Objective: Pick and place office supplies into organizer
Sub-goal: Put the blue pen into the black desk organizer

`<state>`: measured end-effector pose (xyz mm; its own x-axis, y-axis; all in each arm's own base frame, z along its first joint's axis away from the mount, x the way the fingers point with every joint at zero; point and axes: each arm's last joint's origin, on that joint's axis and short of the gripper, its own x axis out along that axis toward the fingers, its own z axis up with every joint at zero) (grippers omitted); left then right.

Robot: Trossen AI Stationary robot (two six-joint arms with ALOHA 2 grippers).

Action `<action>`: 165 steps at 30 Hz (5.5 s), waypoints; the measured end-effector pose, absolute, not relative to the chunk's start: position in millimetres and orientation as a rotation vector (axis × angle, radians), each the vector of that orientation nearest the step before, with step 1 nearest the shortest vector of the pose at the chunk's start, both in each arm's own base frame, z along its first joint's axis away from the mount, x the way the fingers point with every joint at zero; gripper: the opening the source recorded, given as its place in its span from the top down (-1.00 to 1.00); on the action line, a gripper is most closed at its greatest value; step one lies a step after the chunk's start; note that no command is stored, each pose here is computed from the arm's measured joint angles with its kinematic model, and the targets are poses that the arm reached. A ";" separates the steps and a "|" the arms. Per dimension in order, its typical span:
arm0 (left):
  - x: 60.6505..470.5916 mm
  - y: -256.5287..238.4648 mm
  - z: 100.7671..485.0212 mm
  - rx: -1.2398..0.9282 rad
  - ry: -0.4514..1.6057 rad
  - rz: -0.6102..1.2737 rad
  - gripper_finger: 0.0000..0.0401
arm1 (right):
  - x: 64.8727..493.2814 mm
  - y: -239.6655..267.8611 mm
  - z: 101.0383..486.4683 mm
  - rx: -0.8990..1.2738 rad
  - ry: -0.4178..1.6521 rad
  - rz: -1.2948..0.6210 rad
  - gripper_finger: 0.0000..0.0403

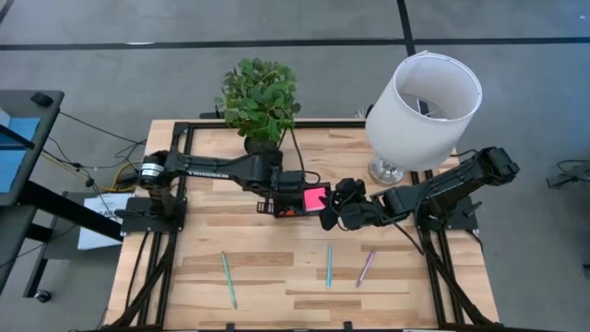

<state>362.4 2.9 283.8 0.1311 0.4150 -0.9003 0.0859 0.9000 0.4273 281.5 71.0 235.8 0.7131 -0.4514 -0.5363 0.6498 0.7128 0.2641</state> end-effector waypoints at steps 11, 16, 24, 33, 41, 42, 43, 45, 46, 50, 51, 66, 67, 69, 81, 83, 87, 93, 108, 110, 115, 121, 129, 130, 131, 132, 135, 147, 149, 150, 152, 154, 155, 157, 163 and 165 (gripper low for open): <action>346.2 -23.9 342.3 0.338 1.367 0.363 0.42 | 283.1 71.4 237.6 0.477 0.440 -0.627 0.44; 325.5 -57.9 390.9 0.257 1.178 0.384 0.42 | 283.1 71.6 237.7 0.478 0.439 -0.626 0.44; 289.6 -139.9 402.7 0.039 0.948 0.469 0.42 | 283.3 71.5 237.9 0.479 0.436 -0.625 0.44; 261.5 -239.3 334.4 -0.080 0.796 0.603 0.42 | 283.4 71.6 238.0 0.480 0.435 -0.624 0.44; 264.6 -275.0 246.9 -0.191 0.682 0.833 0.42 | 283.4 71.5 238.0 0.480 0.435 -0.625 0.44; 266.5 -277.2 237.1 -0.192 0.669 0.852 0.42 | 283.4 71.7 237.9 0.480 0.435 -0.624 0.44; 267.8 -278.5 229.6 -0.196 0.649 0.872 0.42 | 283.4 71.6 238.0 0.480 0.435 -0.625 0.44; 271.8 -282.2 214.9 -0.207 0.591 0.899 0.42 | 283.4 71.6 238.0 0.480 0.435 -0.624 0.44; 273.8 -283.8 207.3 -0.213 0.561 0.912 0.42 | 283.4 71.7 237.9 0.480 0.435 -0.624 0.44; 280.7 -288.4 180.5 -0.304 0.379 0.951 0.42 | 283.5 71.6 237.9 0.480 0.435 -0.625 0.44; 281.9 -289.4 174.8 -0.330 0.336 0.953 0.42 | 283.4 71.6 238.0 0.480 0.435 -0.624 0.44; 292.8 -277.2 158.4 -0.689 0.675 1.367 0.42 | 283.4 71.5 238.0 0.480 0.435 -0.625 0.44; 293.8 -277.0 156.3 -0.673 0.653 1.353 0.42 | 283.4 71.5 238.0 0.480 0.435 -0.625 0.44; 295.6 -276.8 151.1 -0.653 0.615 1.340 0.42 | 283.4 71.6 238.0 0.480 0.435 -0.625 0.44; 294.2 -278.6 141.6 -0.828 0.544 1.492 0.44 | 283.5 71.7 237.9 0.480 0.435 -0.624 0.44; 293.9 -278.6 141.6 -0.808 0.571 1.487 0.47 | 283.4 71.6 238.0 0.481 0.435 -0.624 0.44; 294.6 -278.1 141.8 -0.713 0.628 1.425 0.55 | 283.4 71.7 238.0 0.481 0.435 -0.624 0.44; 297.2 -276.8 143.3 -0.647 0.570 1.345 0.60 | 283.4 71.7 237.9 0.480 0.435 -0.624 0.44; 317.7 -267.9 157.3 -0.565 0.161 1.086 0.60 | 283.4 71.5 237.9 0.480 0.435 -0.625 0.44; 320.9 -266.4 153.9 -0.566 0.094 1.057 0.60 | 283.4 71.6 237.8 0.480 0.435 -0.624 0.44; 329.9 -255.6 153.1 -0.571 0.069 1.082 0.60 | 283.4 71.6 238.0 0.480 0.435 -0.624 0.44; 342.4 -234.8 149.6 -0.620 0.020 1.148 0.60 | 283.4 71.7 238.0 0.481 0.435 -0.624 0.44; 362.4 -214.6 159.0 -0.535 0.068 1.187 0.60 | 283.4 71.6 237.9 0.480 0.435 -0.624 0.44; 364.3 -214.8 162.0 -0.501 0.063 1.166 0.60 | 283.4 71.6 237.9 0.480 0.435 -0.624 0.44; 365.6 -215.4 164.4 -0.485 0.040 1.143 0.60 | 283.4 71.6 237.9 0.480 0.435 -0.624 0.44; 366.3 -216.0 166.3 -0.470 0.004 1.115 0.60 | 283.5 71.6 238.0 0.481 0.435 -0.624 0.44; 369.1 -217.8 173.2 -0.434 -0.124 1.022 0.60 | 283.4 71.6 237.8 0.480 0.435 -0.624 0.44; 359.7 -252.9 216.2 -0.268 -0.129 0.885 0.60 | 283.4 71.7 238.0 0.481 0.435 -0.624 0.44; 352.8 -261.4 231.2 -0.216 -0.101 0.863 0.60 | 283.4 71.7 237.9 0.480 0.435 -0.624 0.44; 348.7 -265.3 240.0 -0.183 -0.085 0.851 0.60 | 283.5 71.7 237.9 0.480 0.435 -0.624 0.44; 338.5 -272.3 258.7 -0.074 -0.034 0.826 0.60 | 283.5 71.6 238.0 0.481 0.434 -0.624 0.44; 326.3 -279.4 275.8 0.077 0.030 0.795 0.60 | 283.4 71.6 237.9 0.480 0.435 -0.625 0.44; 319.8 -283.1 282.6 0.148 0.062 0.777 0.60 | 283.4 71.6 237.9 0.480 0.435 -0.624 0.44; 305.3 -292.9 292.3 0.266 0.178 0.725 0.60 | 283.4 71.7 237.9 0.480 0.435 -0.624 0.44; 274.2 -319.7 300.2 0.375 0.433 0.550 0.60 | 283.5 71.6 238.0 0.480 0.435 -0.624 0.44; 269.8 -322.2 300.5 0.335 0.406 0.554 0.60 | 283.4 71.7 238.0 0.481 0.435 -0.624 0.44</action>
<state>269.8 -322.2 300.5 0.7754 0.5663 -0.2795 -0.4366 0.8004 0.4108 283.4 71.7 238.0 0.7297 -0.4454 -0.5187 0.6408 0.7102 0.2916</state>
